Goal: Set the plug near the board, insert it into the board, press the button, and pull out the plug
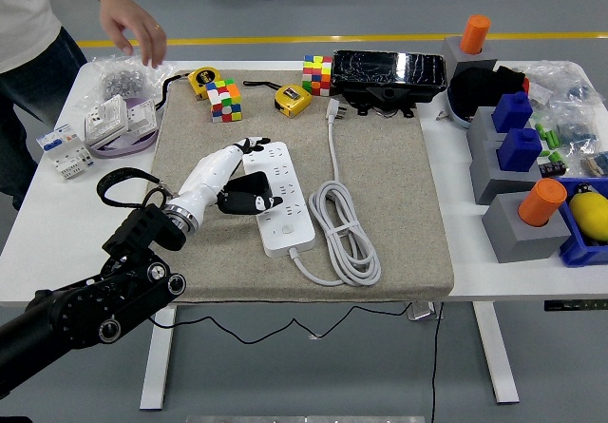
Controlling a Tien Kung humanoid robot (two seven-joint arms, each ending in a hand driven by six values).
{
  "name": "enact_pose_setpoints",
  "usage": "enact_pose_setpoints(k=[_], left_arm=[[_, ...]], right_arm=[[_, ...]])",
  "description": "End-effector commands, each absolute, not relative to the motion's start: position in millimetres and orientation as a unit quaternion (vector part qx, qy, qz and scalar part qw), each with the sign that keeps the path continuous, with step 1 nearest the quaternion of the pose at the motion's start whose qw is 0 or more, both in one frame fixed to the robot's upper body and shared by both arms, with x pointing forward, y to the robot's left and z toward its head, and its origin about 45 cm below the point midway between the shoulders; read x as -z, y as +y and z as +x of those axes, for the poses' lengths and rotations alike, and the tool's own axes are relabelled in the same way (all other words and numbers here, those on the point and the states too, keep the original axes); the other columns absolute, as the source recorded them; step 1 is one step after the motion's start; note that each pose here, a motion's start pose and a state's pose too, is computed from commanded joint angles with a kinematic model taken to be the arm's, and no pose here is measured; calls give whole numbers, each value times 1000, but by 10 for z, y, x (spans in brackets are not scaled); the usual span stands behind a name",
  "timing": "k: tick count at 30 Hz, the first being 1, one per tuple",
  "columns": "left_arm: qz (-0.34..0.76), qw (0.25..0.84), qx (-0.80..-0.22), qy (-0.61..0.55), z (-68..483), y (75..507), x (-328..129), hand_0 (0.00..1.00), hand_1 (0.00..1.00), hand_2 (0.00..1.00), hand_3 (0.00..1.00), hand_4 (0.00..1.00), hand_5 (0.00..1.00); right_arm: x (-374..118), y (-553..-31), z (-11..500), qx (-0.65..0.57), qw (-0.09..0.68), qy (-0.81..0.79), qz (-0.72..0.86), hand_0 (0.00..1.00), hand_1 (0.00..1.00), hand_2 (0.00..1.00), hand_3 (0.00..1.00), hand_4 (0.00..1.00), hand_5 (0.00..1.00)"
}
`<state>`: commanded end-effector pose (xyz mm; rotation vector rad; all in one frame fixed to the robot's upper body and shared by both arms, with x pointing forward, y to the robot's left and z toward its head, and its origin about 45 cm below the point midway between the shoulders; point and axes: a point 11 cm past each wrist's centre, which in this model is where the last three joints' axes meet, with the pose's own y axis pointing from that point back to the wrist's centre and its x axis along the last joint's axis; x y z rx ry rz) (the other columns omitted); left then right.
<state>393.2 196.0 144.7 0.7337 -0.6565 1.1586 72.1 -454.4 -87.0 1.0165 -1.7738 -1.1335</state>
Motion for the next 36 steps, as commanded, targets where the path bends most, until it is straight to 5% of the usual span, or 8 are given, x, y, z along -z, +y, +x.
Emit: enact_pose_setpoints(k=[4,5,10,11,36], left_arm=[[341,720,-530,-291,3945,2025,-1408,736,726,700,699,850,173],[342,720,-530,-289,3948,2033,-1404,612,622,540,566,818,184],[344,719,-534,-283,3954,2049,-1379,612,622,540,566,818,184],[345,719,-534,-282,3953,2049,-1373,399,411,458,534,621,2],[289,717,-555,-307,3988,2125,-1502,364,352,396,525,592,2]], right_arm=[[870,-4545,720,447,391,-699,400,544,646,667,568,909,427],[870,-4546,719,447,391,-699,400,545,646,667,568,909,427],[869,-4546,720,446,391,-698,400,545,646,667,568,909,427],[869,-4545,723,446,391,-698,400,545,646,667,568,909,428],[873,-4535,720,447,392,-697,401,544,645,667,567,908,428]])
